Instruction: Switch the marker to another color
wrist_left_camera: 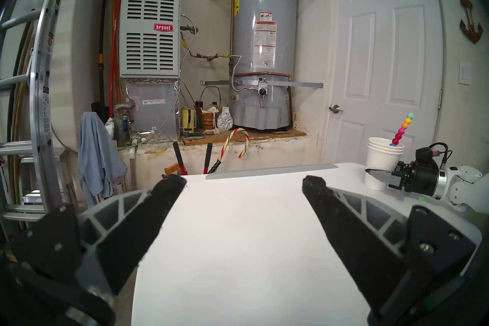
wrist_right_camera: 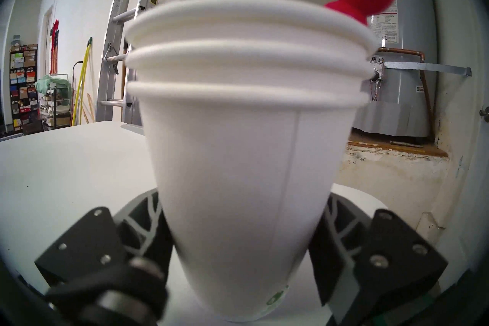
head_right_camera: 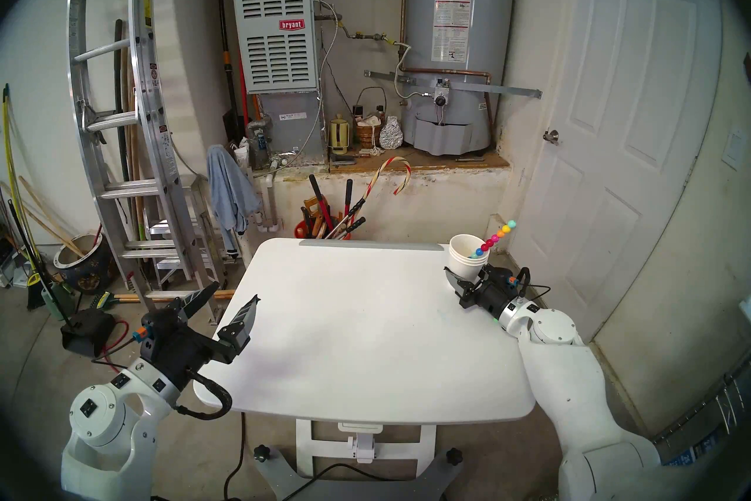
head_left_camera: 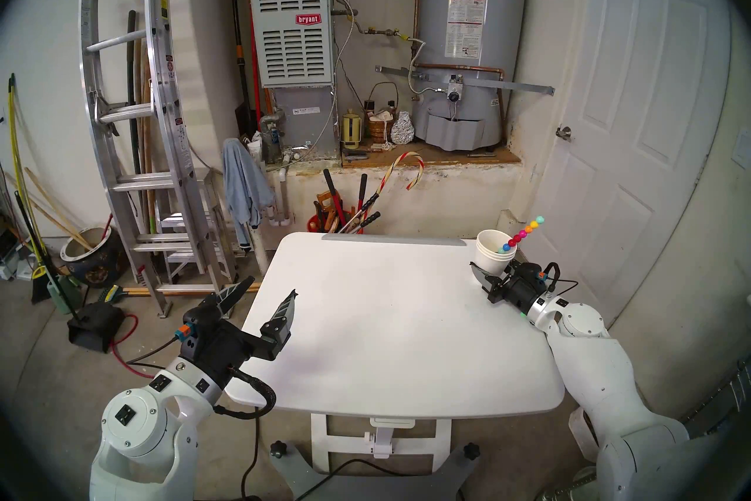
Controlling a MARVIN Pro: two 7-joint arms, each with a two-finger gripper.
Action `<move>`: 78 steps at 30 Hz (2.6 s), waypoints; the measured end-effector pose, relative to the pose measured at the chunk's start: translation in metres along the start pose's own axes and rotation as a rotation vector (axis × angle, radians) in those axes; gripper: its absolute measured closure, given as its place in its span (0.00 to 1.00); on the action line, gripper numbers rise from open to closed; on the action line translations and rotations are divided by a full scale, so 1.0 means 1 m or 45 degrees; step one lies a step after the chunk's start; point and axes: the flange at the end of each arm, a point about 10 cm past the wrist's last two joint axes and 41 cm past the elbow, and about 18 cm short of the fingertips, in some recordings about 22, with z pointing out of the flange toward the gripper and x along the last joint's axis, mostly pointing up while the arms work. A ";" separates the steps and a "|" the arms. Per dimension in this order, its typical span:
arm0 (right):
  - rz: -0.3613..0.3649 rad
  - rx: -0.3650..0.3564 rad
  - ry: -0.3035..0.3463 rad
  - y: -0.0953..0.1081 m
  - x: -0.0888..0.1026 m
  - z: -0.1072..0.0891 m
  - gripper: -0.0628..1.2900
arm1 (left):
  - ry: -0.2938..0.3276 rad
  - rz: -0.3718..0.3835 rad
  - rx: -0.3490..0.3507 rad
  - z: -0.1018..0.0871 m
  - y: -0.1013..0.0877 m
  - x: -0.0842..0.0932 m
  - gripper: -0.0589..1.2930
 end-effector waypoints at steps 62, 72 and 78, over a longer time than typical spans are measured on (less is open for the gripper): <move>0.003 0.666 -0.060 -0.226 0.049 0.036 0.45 | 0.025 -0.032 0.009 -0.041 -0.019 0.001 0.02; 0.023 0.720 -0.048 -0.251 0.046 0.045 0.46 | 0.024 -0.038 0.007 -0.040 -0.021 -0.002 0.02; 0.031 0.759 -0.031 -0.268 0.044 0.052 0.46 | 0.028 -0.038 0.005 -0.038 -0.023 -0.003 0.02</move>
